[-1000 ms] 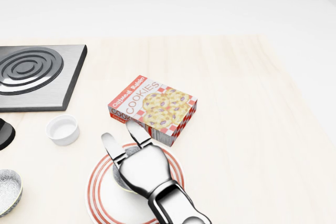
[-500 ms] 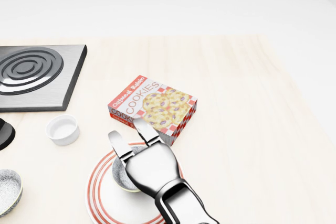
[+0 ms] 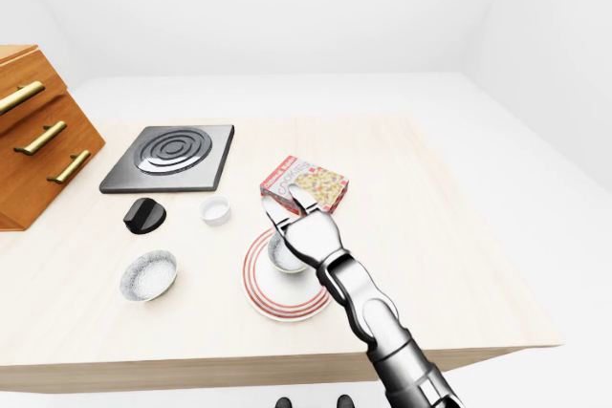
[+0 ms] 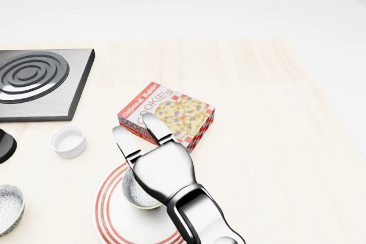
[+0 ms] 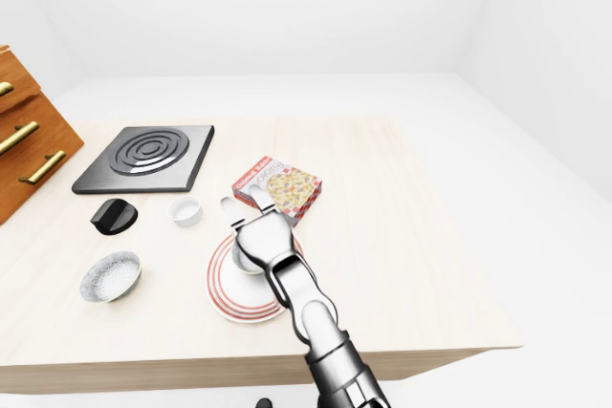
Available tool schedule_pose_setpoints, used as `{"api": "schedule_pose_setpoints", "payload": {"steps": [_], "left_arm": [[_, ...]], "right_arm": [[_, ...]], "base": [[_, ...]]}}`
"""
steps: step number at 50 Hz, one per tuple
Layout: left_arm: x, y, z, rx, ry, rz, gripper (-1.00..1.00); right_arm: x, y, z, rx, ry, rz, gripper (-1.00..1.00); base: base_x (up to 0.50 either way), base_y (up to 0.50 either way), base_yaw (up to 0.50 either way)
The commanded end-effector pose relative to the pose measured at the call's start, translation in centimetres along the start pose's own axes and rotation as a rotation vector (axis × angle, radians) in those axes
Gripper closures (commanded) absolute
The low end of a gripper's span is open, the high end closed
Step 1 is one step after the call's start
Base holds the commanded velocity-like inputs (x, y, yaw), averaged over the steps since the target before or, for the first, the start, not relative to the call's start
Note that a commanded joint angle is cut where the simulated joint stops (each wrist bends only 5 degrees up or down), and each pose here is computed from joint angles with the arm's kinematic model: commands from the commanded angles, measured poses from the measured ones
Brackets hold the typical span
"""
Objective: Pick the akita bowl next to the plate and place it on the plate.
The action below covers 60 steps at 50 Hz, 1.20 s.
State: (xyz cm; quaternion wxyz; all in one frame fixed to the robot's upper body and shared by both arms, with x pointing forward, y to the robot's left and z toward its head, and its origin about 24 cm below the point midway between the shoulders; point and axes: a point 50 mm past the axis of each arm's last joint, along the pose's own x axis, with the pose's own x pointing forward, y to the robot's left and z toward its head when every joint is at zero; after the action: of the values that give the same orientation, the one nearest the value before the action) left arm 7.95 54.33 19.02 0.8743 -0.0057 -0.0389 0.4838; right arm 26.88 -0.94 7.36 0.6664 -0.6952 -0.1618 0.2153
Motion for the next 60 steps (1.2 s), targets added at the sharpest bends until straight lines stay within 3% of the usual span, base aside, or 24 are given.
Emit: {"api": "schedule_pose_setpoints", "payload": {"steps": [1, 28, 46, 60], "left_arm": [[0.0, 0.0, 0.0, 0.000, 0.000, 0.001, -1.00], [0.0, 0.0, -0.2, 0.001, 0.007, 0.004, -1.00], [0.0, 0.1, 0.3, 0.006, -0.006, 0.004, -1.00], [0.0, 0.1, 0.3, 0.005, -0.007, 0.003, -1.00]], "right_arm": [[0.1, -1.5, 0.0, 0.012, -0.004, -0.036, -1.00], [-1.0, -6.7, -0.2, 0.060, -0.019, -0.134, -1.00], [-1.8, -12.3, -0.4, 0.111, -0.062, -0.261, -1.00], [-2.4, -13.2, -0.8, 0.100, -0.064, -0.284, -1.00]], "base": [[0.00, 0.00, 0.00], [0.00, 0.00, 0.00], [0.00, 0.00, 0.00], [0.00, 0.00, 0.00]]}}
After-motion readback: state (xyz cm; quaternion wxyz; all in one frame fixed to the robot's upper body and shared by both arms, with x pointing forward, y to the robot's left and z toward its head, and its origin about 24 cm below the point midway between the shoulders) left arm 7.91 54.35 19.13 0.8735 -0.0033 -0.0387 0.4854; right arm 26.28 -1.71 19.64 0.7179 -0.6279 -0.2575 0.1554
